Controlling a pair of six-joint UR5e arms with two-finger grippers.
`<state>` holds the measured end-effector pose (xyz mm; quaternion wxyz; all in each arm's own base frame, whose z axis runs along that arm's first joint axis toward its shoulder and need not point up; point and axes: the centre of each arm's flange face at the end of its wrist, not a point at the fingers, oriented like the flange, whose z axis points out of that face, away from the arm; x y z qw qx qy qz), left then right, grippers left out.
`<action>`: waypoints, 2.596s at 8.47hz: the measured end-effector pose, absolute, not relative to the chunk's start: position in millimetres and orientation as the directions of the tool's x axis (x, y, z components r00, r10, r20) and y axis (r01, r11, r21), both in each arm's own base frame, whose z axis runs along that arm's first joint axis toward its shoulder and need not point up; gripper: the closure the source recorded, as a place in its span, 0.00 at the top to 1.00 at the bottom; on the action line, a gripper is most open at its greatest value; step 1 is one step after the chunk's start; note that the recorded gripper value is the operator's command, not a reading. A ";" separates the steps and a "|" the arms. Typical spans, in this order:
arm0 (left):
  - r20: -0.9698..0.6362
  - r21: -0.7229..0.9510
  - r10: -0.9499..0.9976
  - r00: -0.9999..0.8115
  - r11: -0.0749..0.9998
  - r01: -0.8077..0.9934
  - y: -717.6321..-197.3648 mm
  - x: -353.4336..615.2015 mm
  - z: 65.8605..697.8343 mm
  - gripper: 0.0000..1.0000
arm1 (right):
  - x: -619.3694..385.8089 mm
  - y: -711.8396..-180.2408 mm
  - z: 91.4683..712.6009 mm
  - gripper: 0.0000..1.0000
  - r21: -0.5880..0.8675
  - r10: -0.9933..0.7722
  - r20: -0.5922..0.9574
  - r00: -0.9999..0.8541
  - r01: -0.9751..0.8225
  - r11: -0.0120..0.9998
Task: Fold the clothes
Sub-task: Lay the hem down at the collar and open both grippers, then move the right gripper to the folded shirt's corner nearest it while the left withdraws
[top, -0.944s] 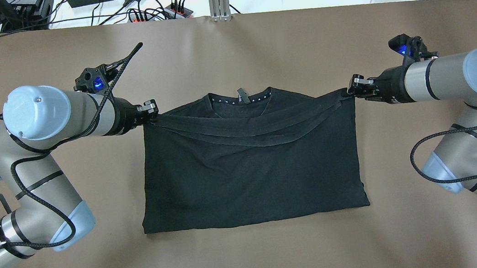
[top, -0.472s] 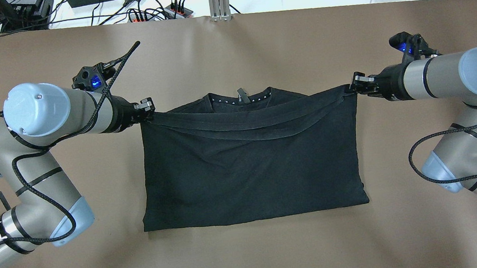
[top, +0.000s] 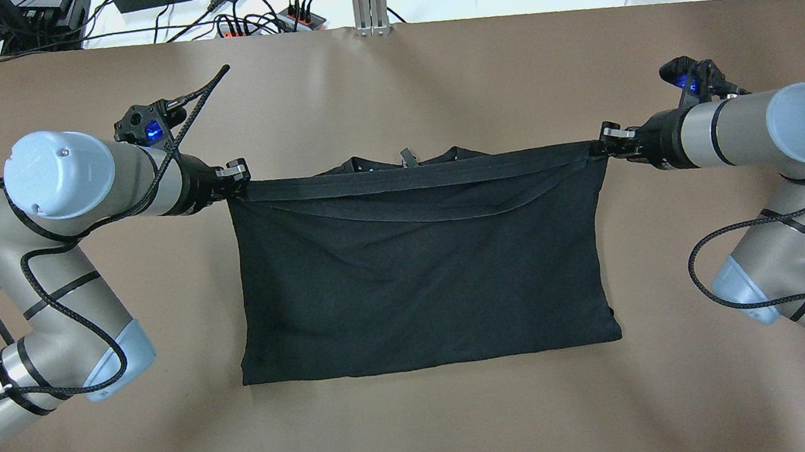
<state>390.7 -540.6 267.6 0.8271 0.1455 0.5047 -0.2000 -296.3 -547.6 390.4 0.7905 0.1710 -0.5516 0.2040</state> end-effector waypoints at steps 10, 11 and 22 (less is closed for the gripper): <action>-0.914 0.059 -0.152 0.375 0.867 0.495 -541.2 391.4 232.2 1.00 | -301.6 -551.2 366.2 0.94 0.047 0.114 0.953 0.282 -0.508 0.860; -0.914 0.080 -0.140 0.381 0.858 0.507 -543.7 390.5 228.4 1.00 | -301.5 -550.8 368.1 0.94 0.046 0.116 0.952 0.284 -0.507 0.861; -0.924 0.168 -0.062 0.376 0.819 0.549 -546.9 369.4 185.3 1.00 | -348.7 -439.3 439.1 0.94 -0.207 0.286 0.900 0.330 -0.254 0.945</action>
